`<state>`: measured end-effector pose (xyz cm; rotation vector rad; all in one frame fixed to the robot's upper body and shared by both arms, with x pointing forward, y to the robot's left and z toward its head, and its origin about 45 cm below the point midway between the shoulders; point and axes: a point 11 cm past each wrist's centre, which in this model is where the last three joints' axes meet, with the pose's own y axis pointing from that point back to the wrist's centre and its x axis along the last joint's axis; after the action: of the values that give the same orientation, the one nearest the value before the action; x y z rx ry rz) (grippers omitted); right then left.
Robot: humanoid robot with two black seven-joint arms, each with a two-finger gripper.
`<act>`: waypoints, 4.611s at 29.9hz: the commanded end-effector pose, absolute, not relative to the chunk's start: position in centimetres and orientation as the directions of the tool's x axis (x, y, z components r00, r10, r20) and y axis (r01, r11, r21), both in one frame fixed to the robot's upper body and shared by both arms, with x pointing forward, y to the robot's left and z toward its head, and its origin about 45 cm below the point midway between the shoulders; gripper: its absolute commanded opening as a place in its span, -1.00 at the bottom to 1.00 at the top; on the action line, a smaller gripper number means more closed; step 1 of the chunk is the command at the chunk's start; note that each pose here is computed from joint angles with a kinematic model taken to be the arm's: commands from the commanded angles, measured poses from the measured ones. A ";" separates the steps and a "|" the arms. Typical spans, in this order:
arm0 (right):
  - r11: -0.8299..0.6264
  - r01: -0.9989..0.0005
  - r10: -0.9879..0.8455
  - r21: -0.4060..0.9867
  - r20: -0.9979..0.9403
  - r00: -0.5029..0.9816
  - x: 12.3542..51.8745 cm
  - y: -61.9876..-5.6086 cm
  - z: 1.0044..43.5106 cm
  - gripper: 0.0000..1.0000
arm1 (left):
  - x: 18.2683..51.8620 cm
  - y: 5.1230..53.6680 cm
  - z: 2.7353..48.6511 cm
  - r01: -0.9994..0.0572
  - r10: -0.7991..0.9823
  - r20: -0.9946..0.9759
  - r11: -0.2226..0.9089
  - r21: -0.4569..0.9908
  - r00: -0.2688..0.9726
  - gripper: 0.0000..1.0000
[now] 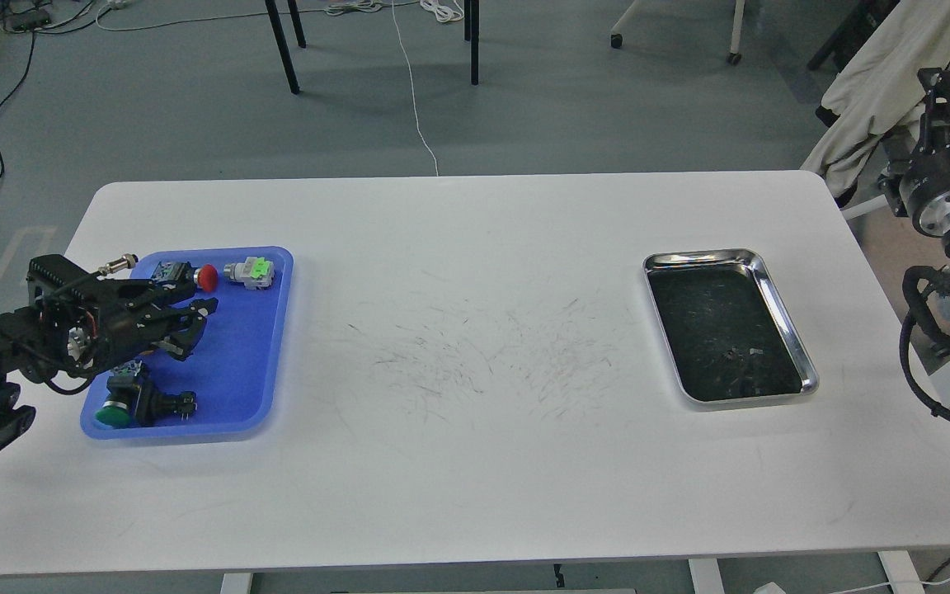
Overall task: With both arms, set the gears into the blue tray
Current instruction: 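Raise the left arm away from the blue tray, then move the right gripper down into the metal tray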
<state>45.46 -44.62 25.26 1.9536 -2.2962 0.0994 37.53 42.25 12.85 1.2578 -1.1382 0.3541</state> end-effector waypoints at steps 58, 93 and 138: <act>-0.155 -0.980 -0.857 0.129 0.476 0.198 41.2 -42.7 29.5 0.91 | 46.2 40.9 27.3 -0.943 0.935 0.126 0.329 0.047 0.333 0.40; -0.349 -0.727 -0.114 0.592 0.743 0.660 38.2 -40.8 25.1 0.90 | 46.4 37.7 24.4 -0.939 0.936 0.076 0.339 0.060 0.343 0.55; -0.229 -0.369 0.623 0.901 0.427 0.655 38.7 -35.5 15.6 0.62 | 45.6 40.5 23.3 -0.979 0.980 -0.019 0.200 0.030 0.200 0.87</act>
<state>38.64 -36.38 15.94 1.5405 0.2037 0.9222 45.69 40.45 23.39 0.0106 0.0360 1.3681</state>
